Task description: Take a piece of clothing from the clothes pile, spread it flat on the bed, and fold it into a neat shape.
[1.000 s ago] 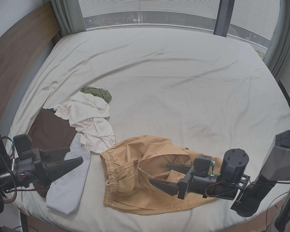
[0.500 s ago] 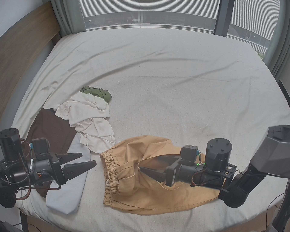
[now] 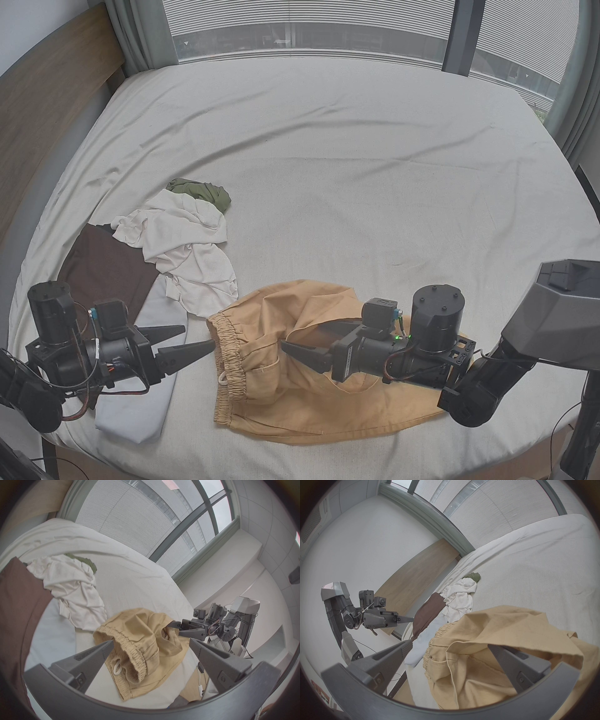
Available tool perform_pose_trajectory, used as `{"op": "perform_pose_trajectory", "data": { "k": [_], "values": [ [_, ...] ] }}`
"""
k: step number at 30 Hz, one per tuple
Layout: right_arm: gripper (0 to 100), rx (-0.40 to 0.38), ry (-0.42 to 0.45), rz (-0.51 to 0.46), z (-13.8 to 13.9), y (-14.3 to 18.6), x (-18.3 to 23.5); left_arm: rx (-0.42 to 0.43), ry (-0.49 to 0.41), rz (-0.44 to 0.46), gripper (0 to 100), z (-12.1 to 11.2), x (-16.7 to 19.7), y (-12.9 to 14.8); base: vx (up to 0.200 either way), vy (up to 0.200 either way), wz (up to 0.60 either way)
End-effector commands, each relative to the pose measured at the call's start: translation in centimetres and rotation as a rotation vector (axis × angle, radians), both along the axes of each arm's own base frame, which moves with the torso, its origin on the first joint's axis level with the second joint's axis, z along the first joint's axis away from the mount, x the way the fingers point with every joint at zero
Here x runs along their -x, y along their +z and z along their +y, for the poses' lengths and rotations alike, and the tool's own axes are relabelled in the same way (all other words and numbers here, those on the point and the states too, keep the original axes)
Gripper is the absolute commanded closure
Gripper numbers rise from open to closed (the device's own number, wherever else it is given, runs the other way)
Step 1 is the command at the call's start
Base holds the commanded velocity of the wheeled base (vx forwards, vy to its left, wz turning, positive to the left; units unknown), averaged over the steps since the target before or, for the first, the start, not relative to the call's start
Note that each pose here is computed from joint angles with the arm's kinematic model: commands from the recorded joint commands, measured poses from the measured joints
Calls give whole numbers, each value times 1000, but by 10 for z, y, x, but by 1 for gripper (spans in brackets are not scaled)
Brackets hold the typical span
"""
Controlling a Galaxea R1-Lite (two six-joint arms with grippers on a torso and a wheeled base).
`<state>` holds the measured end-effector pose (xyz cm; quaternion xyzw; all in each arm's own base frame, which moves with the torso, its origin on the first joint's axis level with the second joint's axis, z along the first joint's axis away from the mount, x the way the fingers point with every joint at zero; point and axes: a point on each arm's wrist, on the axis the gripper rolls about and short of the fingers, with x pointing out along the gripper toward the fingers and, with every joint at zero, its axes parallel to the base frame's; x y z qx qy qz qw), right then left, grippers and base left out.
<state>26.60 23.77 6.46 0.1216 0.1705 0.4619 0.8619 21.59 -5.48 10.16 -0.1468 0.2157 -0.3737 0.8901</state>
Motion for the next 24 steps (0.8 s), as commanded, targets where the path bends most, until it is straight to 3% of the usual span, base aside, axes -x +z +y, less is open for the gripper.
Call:
{"op": "perform_pose_trajectory", "data": {
  "k": [1,7,15,24],
  "values": [
    [0,9,8,9,3,-5,0,-11,0,58,0,-1,-4,-13,0,0,0],
    [0,36,16,26,10,-17,-4,-21,-2,107,0,-2,-9,-26,0,0,0],
    [0,31,26,20,15,-17,-4,-16,-12,108,0,-6,-15,-42,0,0,0],
    [0,26,-30,16,-4,-13,-13,2,-68,138,0,-30,-9,-57,0,0,0]
  ]
}}
